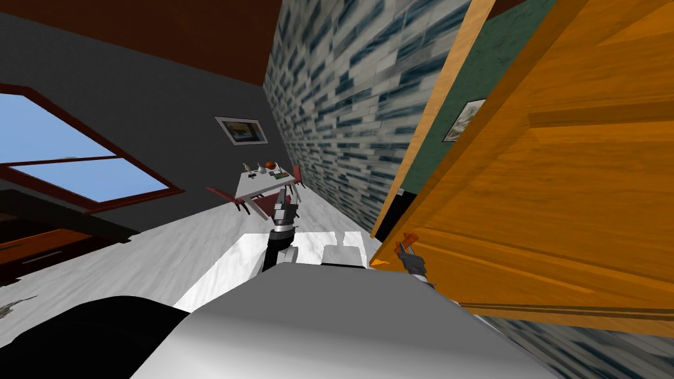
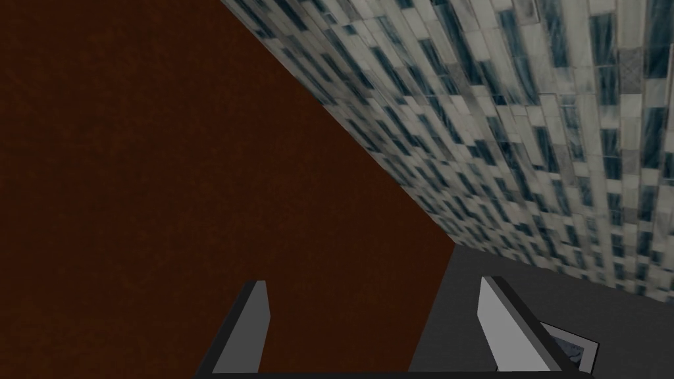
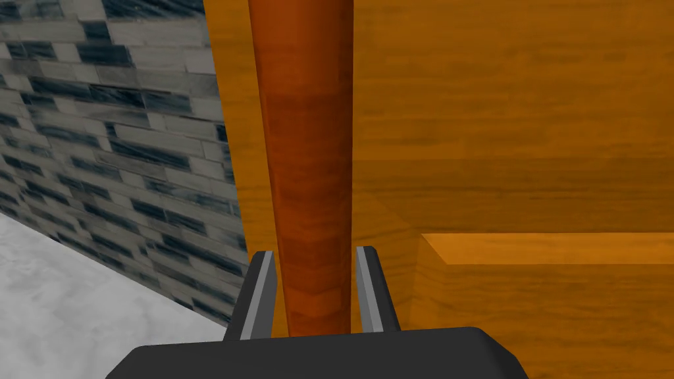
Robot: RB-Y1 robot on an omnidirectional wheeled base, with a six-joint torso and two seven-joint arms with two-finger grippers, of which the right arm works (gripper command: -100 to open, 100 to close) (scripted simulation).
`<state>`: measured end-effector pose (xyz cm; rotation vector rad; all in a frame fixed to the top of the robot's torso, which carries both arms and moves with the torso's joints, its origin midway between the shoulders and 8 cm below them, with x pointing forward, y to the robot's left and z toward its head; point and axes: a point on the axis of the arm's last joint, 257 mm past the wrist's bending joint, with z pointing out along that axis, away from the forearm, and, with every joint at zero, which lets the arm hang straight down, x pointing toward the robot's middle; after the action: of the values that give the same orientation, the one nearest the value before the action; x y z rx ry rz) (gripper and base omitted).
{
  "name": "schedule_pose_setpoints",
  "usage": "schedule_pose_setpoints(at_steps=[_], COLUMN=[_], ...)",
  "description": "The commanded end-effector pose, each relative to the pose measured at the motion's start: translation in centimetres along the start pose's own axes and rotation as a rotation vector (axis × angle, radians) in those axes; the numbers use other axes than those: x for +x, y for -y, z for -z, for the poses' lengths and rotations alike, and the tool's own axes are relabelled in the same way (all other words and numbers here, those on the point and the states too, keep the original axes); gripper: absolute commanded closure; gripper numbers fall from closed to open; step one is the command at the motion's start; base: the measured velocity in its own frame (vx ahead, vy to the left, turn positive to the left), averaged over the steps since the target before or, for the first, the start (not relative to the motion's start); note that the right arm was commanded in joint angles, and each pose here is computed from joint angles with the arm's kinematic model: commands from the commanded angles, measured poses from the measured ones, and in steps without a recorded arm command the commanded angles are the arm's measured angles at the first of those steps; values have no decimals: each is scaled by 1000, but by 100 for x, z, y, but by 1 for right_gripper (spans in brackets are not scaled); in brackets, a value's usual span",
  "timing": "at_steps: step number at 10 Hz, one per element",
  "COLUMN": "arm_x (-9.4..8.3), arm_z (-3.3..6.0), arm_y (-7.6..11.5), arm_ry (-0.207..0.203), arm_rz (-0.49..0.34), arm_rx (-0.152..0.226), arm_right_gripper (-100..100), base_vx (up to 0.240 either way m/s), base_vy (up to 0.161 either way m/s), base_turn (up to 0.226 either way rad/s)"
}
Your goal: Pull the door open
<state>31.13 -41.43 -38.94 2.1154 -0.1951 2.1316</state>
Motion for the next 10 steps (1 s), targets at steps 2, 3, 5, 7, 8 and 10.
schedule_pose_setpoints(at_steps=[2, 3, 5, 7, 8, 10], arm_x=[-19, -19, -24, -23, -21, -18], arm_z=[140, 165, 207, 263, 309, 374], arm_y=[41, 50, 70, 62, 56, 47], arm_ry=[7, 8, 7, 7, 7, 7], arm_rz=[-1, -1, -3, -2, -1, -2], arm_rx=[43, 53, 69, 88, 104, 127], arm_right_gripper=[100, 100, 100, 100, 100, 100], base_vx=[-247, -268, -162, -260, -276, -266], base_vy=[-24, -28, -20, -42, -38, -25], base_turn=[108, 95, 95, 162, 185, 145])
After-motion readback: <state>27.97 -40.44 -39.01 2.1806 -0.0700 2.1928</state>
